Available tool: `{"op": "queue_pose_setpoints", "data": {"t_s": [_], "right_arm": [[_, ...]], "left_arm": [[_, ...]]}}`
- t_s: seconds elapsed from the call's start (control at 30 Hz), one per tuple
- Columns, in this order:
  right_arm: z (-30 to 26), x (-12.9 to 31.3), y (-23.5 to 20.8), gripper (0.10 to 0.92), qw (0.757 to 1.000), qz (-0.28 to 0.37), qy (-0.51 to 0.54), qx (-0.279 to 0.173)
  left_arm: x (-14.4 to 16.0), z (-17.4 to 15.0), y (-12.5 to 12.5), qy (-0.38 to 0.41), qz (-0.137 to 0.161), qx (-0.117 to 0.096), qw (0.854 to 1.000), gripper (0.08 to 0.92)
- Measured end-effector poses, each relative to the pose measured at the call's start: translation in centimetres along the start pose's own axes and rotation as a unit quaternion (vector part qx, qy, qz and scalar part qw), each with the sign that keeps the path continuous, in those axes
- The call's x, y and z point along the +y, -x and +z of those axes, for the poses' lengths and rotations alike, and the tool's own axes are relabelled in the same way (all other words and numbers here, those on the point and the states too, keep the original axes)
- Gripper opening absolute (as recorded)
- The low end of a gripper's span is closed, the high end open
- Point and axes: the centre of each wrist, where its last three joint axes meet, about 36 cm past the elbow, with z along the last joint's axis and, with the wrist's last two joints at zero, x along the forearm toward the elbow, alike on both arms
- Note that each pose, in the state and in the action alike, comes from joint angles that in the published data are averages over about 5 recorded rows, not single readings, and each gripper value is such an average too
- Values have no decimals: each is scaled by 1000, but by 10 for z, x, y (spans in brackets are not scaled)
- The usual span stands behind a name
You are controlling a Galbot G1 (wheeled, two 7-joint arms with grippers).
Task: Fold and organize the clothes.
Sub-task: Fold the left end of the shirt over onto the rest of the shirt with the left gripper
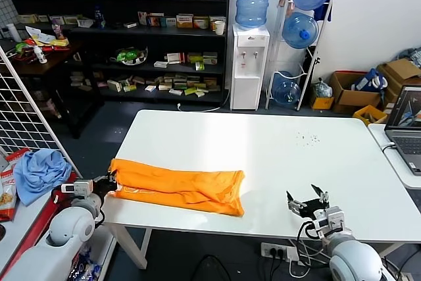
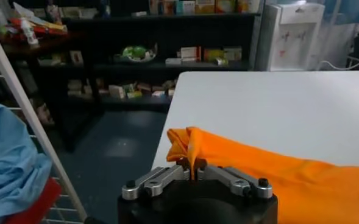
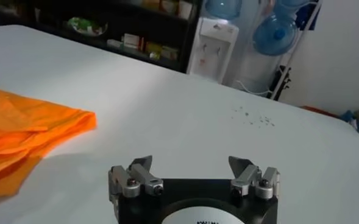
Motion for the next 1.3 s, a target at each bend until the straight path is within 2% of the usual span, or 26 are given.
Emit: {"op": "queue_pose_setpoints", "data": {"t_s": [0.17, 0.4, 0.8, 1.17, 1.3], "right_arm": [[4, 0, 3, 823, 1000, 11, -1, -15], [8, -2, 6, 823, 999, 28, -2, -32], [12, -7, 13, 823, 998, 45, -3, -42], [12, -5, 17, 823, 998, 47, 2, -45], [12, -5, 17, 823, 998, 48, 1, -45]], "left_arm": [[-23, -10, -11, -3, 25, -15, 1000, 115], [-85, -18, -30, -26, 88, -27, 995, 115], [-188, -10, -53, -66, 178, -5, 982, 115], [-256, -5, -63, -88, 232, 4, 969, 115], [-273, -4, -65, -97, 246, 3, 964, 163]]}}
